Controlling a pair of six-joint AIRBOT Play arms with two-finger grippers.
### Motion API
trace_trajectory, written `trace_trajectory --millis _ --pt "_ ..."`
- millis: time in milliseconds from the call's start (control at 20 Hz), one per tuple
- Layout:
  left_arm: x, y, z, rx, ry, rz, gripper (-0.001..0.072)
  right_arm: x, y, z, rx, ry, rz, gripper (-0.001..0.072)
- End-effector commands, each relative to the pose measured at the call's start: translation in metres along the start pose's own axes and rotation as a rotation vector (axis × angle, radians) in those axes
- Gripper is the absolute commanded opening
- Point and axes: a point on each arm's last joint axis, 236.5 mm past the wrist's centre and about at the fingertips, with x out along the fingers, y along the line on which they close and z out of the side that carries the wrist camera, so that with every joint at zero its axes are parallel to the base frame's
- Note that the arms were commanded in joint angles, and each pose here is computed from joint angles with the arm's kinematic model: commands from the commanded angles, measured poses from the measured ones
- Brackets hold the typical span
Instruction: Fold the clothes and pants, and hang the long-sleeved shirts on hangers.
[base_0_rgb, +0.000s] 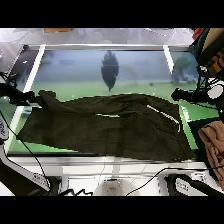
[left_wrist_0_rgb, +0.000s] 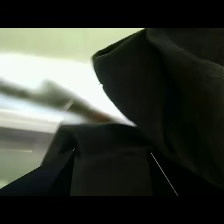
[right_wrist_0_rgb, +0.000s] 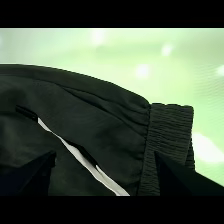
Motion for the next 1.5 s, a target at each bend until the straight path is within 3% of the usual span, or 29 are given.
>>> trace_trajectory --millis 0,400,450,500,600,650,1000,1300,1350,1450 --pt "0.028 -0.011 0.012 0.028 -0.027 -0.053 0.0496 0.0 0.0 0.001 0.0 -0.004 0.0 0.0694" --pt "0.041 -0.007 0.015 0.097 -0.023 0.011 0.0503 -0.001 -0.001 0.012 0.003 -0.05 -0.006 0.0694" --pt "0.041 -0.007 0.015 0.097 -0.023 0.012 0.0474 -0.001 -0.001 0.012 0.003 -0.049 -0.006 0.0694" --pt "0.041 -0.005 0.015 0.088 -0.021 0.019 0.0408 -0.001 -0.001 0.012 0.003 -0.049 -0.006 0.0694" --pt "0.038 0.004 0.013 0.06 -0.013 0.059 0.0098 -0.001 -0.001 0.012 0.003 -0.048 -0.006 0.0694" --pt "0.035 0.004 0.013 0.054 -0.016 0.065 0.0032 -0.001 -0.001 0.012 0.003 -0.049 -0.006 0.0694" --pt "-0.031 0.01 0.019 0.023 -0.089 0.152 0.0017 -0.001 -0.002 0.011 0.001 -0.048 -0.008 0.0694" --pt "-0.132 -0.008 0.055 0.062 -0.369 0.206 0.0017 -0.001 -0.009 0.017 -0.023 -0.07 -0.04 0.069" --pt "-0.145 -0.011 0.063 0.071 -0.425 0.216 0.0017 -0.002 -0.011 0.024 -0.026 -0.1 -0.05 0.0659" --pt "-0.154 -0.017 0.072 0.08 -0.476 0.215 0.0018 -0.005 -0.018 0.043 -0.041 -0.181 -0.08 0.0336"
